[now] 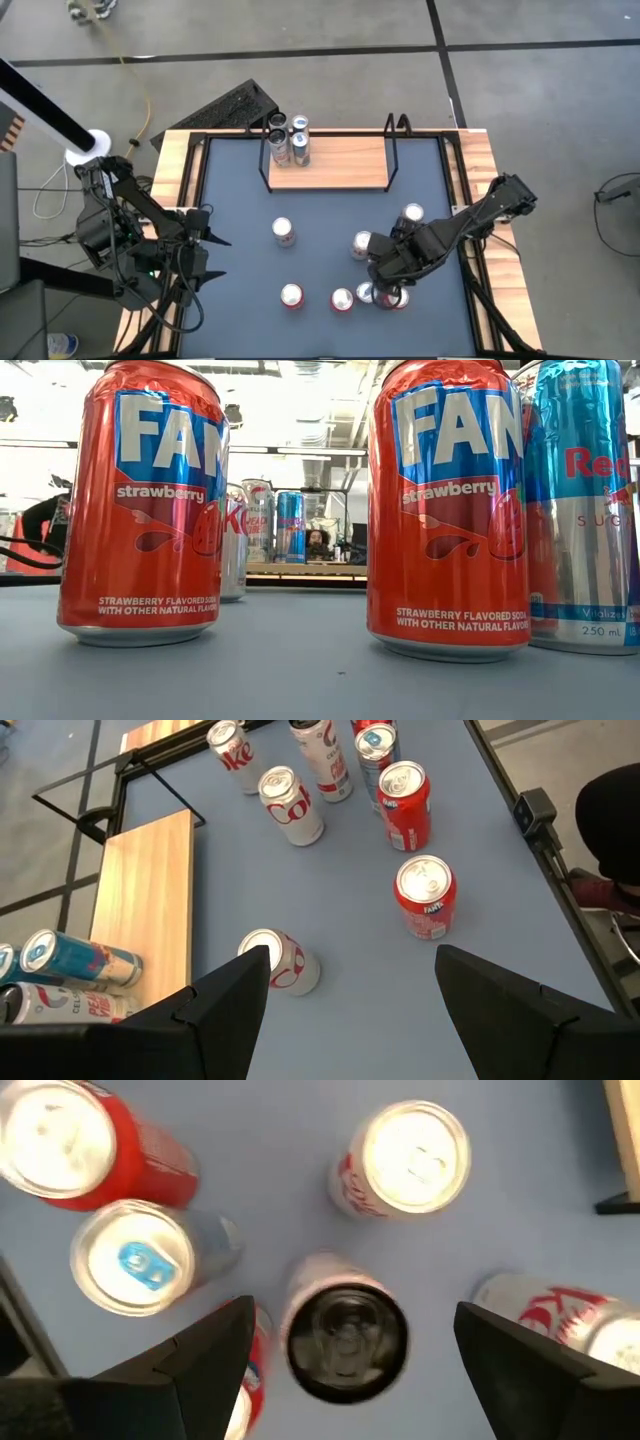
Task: Place canned beverage on shelf
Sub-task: Put the white and pink soda can aligned with the other white and pink soda cans on the shelf
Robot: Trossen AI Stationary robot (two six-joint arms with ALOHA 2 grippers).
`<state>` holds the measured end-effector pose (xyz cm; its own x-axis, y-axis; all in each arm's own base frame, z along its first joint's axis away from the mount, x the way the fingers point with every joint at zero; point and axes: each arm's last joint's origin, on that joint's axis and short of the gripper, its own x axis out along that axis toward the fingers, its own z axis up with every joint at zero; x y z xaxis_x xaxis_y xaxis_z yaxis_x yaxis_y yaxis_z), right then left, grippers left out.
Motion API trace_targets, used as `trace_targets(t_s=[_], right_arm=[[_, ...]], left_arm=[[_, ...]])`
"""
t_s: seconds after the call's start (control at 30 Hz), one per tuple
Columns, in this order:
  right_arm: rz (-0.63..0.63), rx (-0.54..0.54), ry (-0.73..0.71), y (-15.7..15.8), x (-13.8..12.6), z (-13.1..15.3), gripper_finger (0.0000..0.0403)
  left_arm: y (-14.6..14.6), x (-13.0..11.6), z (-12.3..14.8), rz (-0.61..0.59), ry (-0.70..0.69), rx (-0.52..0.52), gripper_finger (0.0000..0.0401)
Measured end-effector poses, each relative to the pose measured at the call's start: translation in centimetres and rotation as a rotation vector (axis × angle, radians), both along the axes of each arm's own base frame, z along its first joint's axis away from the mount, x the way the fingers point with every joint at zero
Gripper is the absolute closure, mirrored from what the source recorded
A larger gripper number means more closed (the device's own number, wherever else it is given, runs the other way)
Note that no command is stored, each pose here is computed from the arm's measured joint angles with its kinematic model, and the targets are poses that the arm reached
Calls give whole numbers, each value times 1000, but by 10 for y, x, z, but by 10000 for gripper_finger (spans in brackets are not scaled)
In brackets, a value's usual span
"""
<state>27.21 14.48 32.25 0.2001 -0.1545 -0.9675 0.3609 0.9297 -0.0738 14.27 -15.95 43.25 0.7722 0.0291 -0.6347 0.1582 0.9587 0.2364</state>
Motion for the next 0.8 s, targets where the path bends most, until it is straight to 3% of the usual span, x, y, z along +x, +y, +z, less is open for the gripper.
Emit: trace_targets(t_s=[0.4, 0.8], right_arm=[[-5, 9, 96, -1, -3, -35, 58], [52, 54, 110, -3, 0, -38, 79]], left_arm=[[0, 0, 0, 4, 2, -8, 126], [0, 0, 0, 10, 0, -14, 126]])
